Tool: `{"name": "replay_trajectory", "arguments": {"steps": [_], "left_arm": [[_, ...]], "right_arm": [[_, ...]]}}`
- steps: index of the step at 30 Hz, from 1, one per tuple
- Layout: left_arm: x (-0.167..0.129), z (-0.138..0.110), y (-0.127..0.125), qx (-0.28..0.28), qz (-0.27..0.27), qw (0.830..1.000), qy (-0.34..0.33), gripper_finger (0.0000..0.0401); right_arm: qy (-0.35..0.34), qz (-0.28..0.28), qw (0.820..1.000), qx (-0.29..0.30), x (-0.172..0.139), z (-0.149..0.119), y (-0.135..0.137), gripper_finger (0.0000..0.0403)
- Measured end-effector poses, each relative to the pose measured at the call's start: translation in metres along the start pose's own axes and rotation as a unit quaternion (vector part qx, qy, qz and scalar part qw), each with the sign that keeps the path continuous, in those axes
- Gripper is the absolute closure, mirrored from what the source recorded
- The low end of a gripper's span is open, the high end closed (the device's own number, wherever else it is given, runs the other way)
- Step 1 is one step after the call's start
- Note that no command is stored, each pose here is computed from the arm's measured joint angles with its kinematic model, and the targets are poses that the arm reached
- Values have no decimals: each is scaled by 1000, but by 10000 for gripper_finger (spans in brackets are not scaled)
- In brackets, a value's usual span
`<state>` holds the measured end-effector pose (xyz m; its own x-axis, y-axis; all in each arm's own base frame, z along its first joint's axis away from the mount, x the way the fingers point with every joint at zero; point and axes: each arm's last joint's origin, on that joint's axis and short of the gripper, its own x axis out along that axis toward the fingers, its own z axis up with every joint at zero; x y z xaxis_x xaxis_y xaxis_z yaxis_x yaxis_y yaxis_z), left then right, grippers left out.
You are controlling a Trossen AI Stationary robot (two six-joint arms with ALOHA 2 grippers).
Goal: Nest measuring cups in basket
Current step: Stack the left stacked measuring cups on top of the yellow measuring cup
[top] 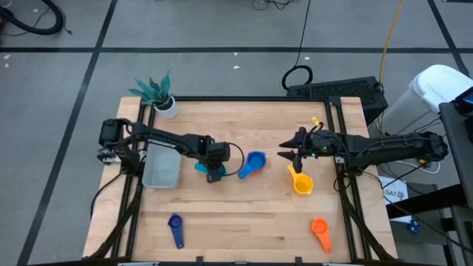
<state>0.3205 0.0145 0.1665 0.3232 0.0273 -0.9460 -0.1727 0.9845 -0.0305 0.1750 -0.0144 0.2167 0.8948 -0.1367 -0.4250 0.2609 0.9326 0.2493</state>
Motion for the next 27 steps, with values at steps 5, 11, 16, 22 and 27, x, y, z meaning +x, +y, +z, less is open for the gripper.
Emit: {"name": "replay_trajectory", "arguments": {"steps": [5,11,16,22,27], "left_arm": [[-17,11,6,-24,-8,998,-60,383],[-49,45,3,-34,-13,989,-145,383],[-70,73,3,-53,24,978,-202,383],[-64,97,1,-98,36,969,-225,383],[-35,112,-2,-127,36,971,-199,383]], "right_arm": [[-11,2,1000,-4,-3,2,0,232],[-23,2,1000,-8,-5,4,0,232],[-31,5,999,-9,-6,6,1,232],[-31,37,995,-90,-6,4,12,232],[-44,43,990,-125,-7,5,16,232]]}}
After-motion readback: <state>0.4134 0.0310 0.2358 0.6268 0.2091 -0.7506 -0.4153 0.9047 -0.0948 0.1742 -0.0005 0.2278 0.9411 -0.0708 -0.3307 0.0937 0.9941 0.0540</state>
